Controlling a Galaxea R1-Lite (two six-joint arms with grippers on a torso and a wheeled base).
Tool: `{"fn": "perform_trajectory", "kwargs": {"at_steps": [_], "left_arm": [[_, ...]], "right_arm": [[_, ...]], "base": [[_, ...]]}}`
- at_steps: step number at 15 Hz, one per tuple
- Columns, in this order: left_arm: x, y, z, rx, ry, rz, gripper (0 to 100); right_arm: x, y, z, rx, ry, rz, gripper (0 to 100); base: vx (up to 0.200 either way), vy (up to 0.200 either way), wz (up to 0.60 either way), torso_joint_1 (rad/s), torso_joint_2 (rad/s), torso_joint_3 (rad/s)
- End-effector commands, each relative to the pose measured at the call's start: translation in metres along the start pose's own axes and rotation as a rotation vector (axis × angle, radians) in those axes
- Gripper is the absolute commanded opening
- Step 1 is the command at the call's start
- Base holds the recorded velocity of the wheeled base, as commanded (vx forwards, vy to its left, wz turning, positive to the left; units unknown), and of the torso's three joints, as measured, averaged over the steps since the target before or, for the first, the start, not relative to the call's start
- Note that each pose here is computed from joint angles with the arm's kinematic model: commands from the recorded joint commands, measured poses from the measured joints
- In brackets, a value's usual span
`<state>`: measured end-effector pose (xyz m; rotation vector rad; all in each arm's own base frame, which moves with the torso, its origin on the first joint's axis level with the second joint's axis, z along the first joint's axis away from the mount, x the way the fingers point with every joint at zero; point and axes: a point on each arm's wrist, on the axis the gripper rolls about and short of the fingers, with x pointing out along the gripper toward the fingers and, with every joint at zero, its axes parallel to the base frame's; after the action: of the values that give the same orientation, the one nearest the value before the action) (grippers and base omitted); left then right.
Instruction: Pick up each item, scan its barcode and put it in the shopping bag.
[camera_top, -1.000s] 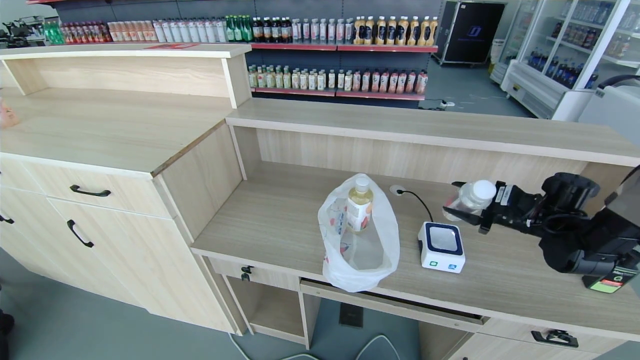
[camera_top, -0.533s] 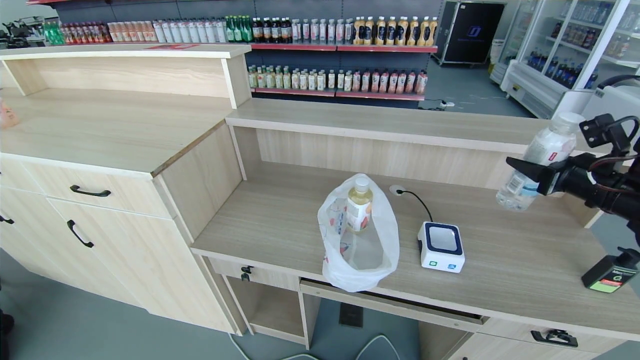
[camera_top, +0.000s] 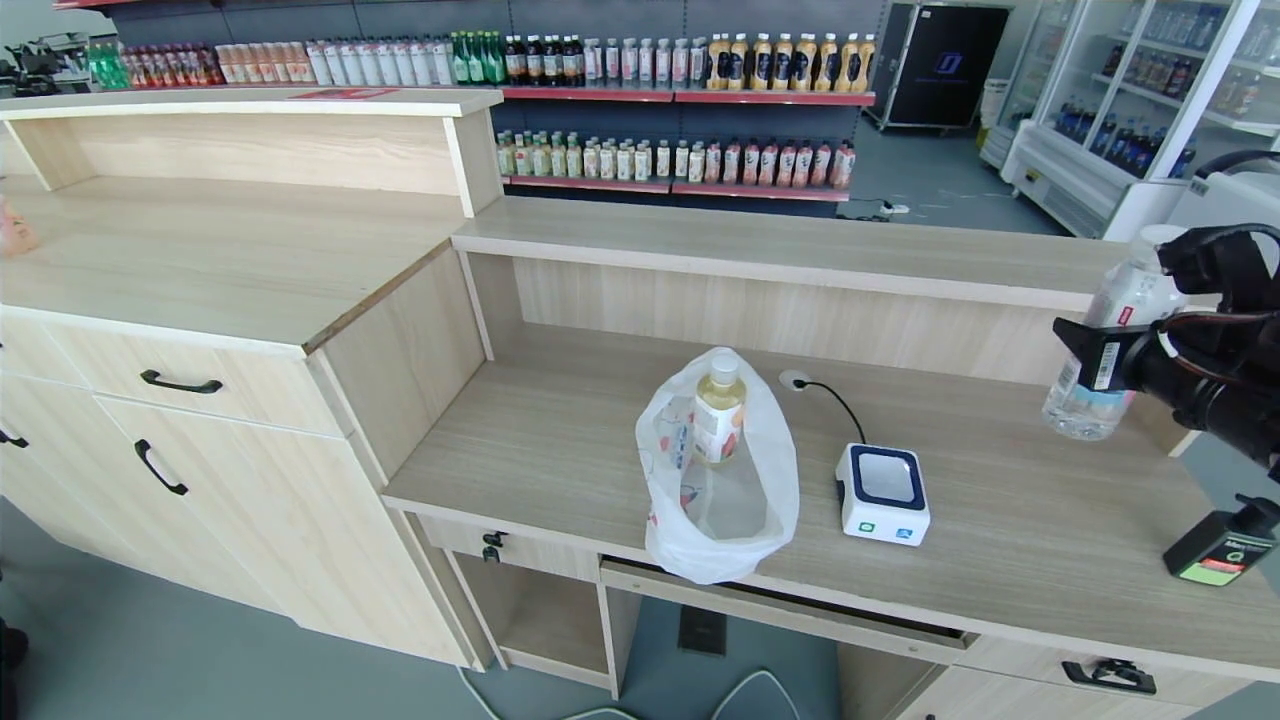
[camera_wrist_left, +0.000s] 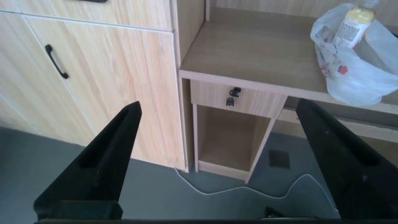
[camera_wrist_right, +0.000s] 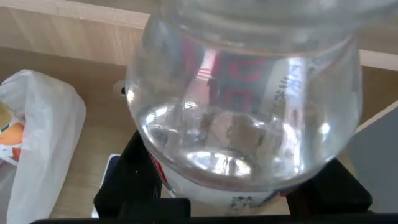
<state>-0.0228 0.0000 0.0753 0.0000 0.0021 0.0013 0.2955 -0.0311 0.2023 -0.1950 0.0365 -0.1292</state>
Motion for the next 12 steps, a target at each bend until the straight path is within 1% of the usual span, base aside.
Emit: {"fn": "perform_trajectory", "kwargs": {"at_steps": [1, 2, 4, 6, 7, 8, 9, 10, 11, 12], "left_arm": [[0.000, 0.000, 0.000, 0.000, -0.001, 0.000, 100], [0.000, 0.000, 0.000, 0.000, -0.001, 0.000, 100], [0.000, 0.000, 0.000, 0.000, -0.001, 0.000, 100], [0.000, 0.000, 0.000, 0.000, -0.001, 0.000, 100], [0.000, 0.000, 0.000, 0.000, -0.001, 0.000, 100], [0.000, 0.000, 0.000, 0.000, -0.001, 0.000, 100], [0.000, 0.000, 0.000, 0.000, -0.001, 0.000, 100], [0.000, 0.000, 0.000, 0.000, -0.001, 0.000, 100], [0.000, 0.000, 0.000, 0.000, -0.001, 0.000, 100], [0.000, 0.000, 0.000, 0.000, -0.001, 0.000, 100]], "right_arm": [[-0.006, 0.004, 0.005, -0.040, -0.015, 0.014, 0], [-0.007, 0.005, 0.004, -0.052, -0.014, 0.019, 0], [-0.008, 0.008, 0.004, -0.070, -0.021, 0.053, 0], [-0.006, 0.016, 0.003, -0.118, -0.036, 0.105, 0], [-0.001, 0.027, 0.000, -0.141, -0.058, 0.170, 0], [0.004, 0.034, -0.002, -0.158, -0.088, 0.221, 0], [0.006, 0.039, -0.002, -0.151, -0.125, 0.298, 0], [0.010, 0.042, -0.006, -0.153, -0.168, 0.471, 0], [0.014, 0.042, -0.013, -0.153, -0.187, 0.600, 0], [0.018, 0.045, -0.021, -0.144, -0.179, 0.675, 0]], "base": [[0.000, 0.000, 0.00, 0.000, 0.00, 0.000], [0.000, 0.000, 0.00, 0.000, 0.00, 0.000], [0.000, 0.000, 0.60, 0.005, 0.00, -0.002], [0.000, 0.000, 0.60, -0.002, 0.00, 0.005], [0.000, 0.000, 0.60, 0.002, 0.00, 0.007], [0.000, 0.000, 0.60, 0.002, 0.01, 0.002], [0.000, 0.000, 0.00, 0.000, 0.00, 0.000], [0.000, 0.000, 0.00, 0.000, 0.00, 0.000], [0.000, 0.000, 0.00, 0.000, 0.00, 0.000], [0.000, 0.000, 0.00, 0.000, 0.00, 0.000]]}}
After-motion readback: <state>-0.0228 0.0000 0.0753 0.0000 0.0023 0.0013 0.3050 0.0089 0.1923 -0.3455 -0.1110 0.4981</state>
